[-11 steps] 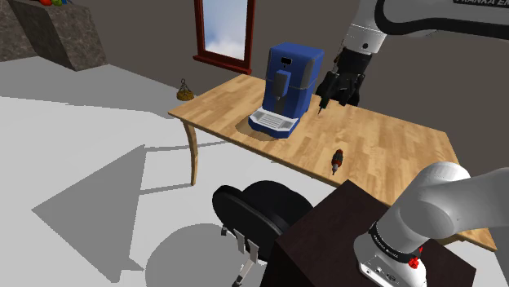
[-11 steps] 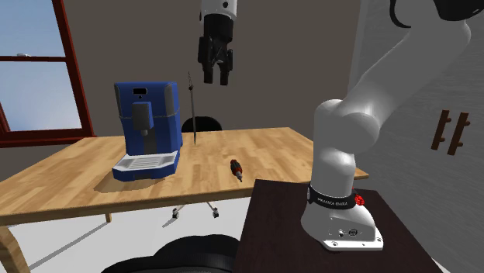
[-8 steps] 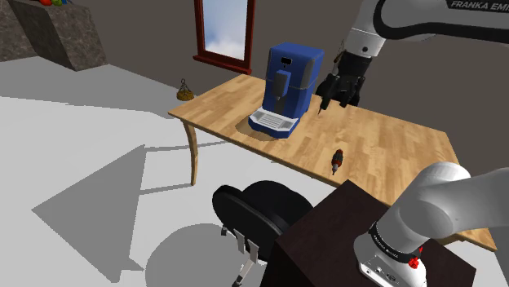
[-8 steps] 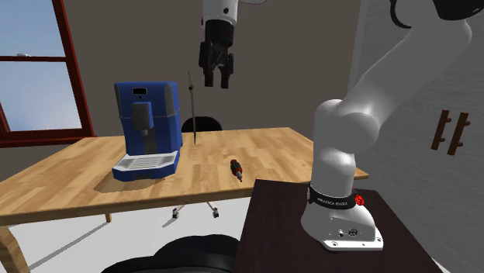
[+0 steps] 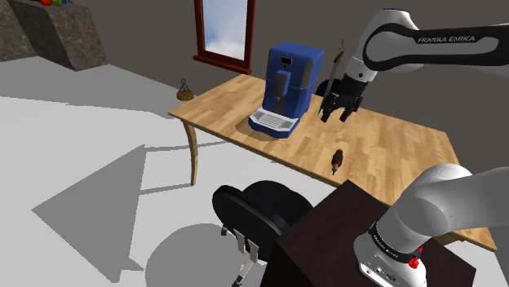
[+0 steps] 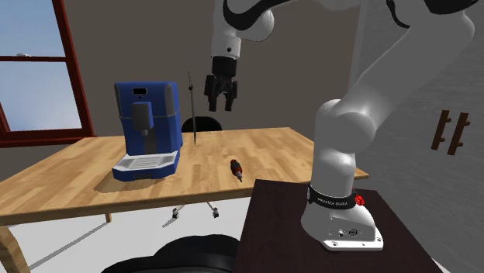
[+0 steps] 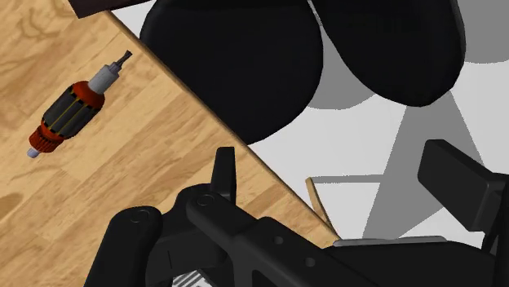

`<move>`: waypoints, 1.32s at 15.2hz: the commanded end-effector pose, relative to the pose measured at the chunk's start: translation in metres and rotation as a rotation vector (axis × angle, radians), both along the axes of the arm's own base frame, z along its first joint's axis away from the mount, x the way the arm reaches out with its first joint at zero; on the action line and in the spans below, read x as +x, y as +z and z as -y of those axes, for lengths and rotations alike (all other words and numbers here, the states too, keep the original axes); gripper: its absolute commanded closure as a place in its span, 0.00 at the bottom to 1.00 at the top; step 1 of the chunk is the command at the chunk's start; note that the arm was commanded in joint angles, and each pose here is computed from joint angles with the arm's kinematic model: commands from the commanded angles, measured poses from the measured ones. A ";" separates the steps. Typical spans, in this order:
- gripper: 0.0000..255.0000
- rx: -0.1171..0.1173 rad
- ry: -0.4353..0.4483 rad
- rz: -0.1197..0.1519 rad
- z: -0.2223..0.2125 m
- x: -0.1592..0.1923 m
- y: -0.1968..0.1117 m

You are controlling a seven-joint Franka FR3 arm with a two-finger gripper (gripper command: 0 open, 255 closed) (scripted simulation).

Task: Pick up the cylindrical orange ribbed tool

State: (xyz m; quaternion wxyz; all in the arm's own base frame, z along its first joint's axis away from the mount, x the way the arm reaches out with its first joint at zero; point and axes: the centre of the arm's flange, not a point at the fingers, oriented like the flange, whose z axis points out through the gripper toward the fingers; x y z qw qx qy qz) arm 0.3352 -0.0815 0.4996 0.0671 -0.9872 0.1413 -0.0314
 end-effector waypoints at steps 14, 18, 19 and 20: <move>0.00 0.067 -0.218 0.042 0.139 -0.008 -0.150; 0.00 0.085 -0.276 0.053 0.173 -0.013 -0.192; 0.00 0.089 -0.291 0.056 0.181 -0.015 -0.203; 0.00 0.093 -0.305 0.059 0.189 -0.016 -0.214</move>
